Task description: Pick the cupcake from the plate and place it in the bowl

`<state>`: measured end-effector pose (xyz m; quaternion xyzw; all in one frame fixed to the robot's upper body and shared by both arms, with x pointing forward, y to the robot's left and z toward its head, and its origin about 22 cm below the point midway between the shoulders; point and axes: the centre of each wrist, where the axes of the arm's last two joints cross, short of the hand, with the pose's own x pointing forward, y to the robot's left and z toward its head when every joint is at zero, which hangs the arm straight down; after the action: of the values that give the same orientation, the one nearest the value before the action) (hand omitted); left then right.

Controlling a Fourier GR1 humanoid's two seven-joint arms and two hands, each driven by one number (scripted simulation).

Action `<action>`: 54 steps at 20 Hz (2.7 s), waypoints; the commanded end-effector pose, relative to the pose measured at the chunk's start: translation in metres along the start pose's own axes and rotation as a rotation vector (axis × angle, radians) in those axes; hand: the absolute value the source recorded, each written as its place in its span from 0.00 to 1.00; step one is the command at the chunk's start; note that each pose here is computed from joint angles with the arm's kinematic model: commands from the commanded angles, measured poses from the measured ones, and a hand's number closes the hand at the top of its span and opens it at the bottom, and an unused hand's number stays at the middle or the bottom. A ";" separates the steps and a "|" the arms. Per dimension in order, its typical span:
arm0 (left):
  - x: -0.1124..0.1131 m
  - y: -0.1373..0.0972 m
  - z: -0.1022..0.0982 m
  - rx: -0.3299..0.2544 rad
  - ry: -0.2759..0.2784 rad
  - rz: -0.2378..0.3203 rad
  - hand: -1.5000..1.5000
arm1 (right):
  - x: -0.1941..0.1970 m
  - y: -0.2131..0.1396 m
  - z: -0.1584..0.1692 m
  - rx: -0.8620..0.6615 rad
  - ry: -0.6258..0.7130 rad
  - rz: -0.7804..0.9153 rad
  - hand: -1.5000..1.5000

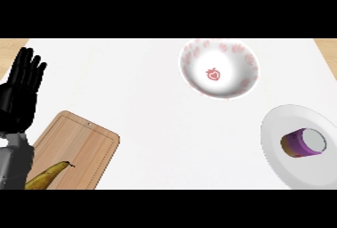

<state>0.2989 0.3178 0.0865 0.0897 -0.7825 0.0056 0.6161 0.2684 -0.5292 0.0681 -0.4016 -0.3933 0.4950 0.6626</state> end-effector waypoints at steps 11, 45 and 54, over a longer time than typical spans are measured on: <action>-0.001 0.005 0.006 0.024 0.024 -0.022 0.50 | -0.022 -0.094 0.013 -0.322 -0.042 -0.001 1.00; 0.000 0.002 -0.001 0.045 0.012 -0.032 0.50 | 0.299 -0.196 -0.022 -0.182 -0.540 -0.348 1.00; 0.000 0.016 0.001 0.016 0.008 -0.017 0.50 | 0.366 -0.117 -0.053 -0.146 -0.484 -0.300 1.00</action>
<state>0.2968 0.3295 0.0808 0.1009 -0.7775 0.0098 0.6206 0.4257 -0.2336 0.2272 -0.2367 -0.6430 0.4354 0.5839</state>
